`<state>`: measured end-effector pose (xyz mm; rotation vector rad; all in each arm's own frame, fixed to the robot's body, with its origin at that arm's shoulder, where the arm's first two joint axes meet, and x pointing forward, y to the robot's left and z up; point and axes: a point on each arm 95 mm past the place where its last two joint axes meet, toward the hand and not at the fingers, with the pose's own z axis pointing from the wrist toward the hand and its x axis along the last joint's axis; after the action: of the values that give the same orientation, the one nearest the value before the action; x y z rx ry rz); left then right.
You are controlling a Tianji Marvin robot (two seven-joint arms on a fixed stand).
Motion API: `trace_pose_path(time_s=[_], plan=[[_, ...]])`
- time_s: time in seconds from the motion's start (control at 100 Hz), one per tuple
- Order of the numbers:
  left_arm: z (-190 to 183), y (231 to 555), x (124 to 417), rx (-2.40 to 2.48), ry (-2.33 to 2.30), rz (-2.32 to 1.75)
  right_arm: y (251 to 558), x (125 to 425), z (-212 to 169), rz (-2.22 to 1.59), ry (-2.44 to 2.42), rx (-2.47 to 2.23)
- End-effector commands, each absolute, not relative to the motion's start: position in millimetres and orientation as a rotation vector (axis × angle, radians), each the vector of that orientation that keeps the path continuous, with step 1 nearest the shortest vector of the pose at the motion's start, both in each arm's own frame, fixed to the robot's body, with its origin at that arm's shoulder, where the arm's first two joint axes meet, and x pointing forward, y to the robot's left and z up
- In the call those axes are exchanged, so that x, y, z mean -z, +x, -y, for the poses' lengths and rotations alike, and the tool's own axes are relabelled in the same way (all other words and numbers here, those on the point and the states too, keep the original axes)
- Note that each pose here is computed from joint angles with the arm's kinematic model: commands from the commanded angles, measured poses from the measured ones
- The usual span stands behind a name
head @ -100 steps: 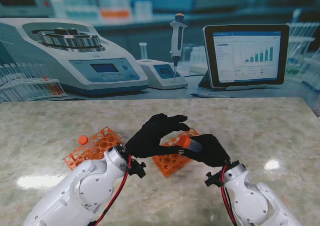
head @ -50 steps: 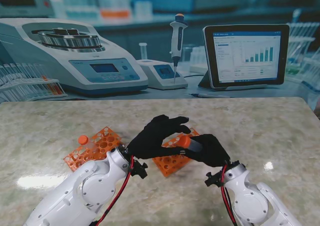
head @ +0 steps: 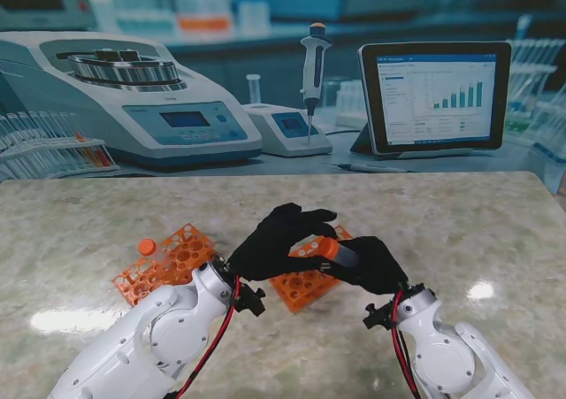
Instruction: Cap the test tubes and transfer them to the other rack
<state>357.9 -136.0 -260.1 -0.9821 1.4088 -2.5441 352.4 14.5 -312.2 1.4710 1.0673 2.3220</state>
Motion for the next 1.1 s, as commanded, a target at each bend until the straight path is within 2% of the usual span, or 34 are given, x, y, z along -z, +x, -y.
trace_pose_path(time_s=[0.0, 1.09], plan=[[137.7, 357.7, 259.6, 2.549, -0.983, -1.401, 349.6, 313.9, -17.7, -1.069, 1.482, -2.327], [133.5, 354.6, 263.2, 2.538, -0.915, -1.485, 349.7, 313.4, -18.2, -1.07, 1.48, -2.328]])
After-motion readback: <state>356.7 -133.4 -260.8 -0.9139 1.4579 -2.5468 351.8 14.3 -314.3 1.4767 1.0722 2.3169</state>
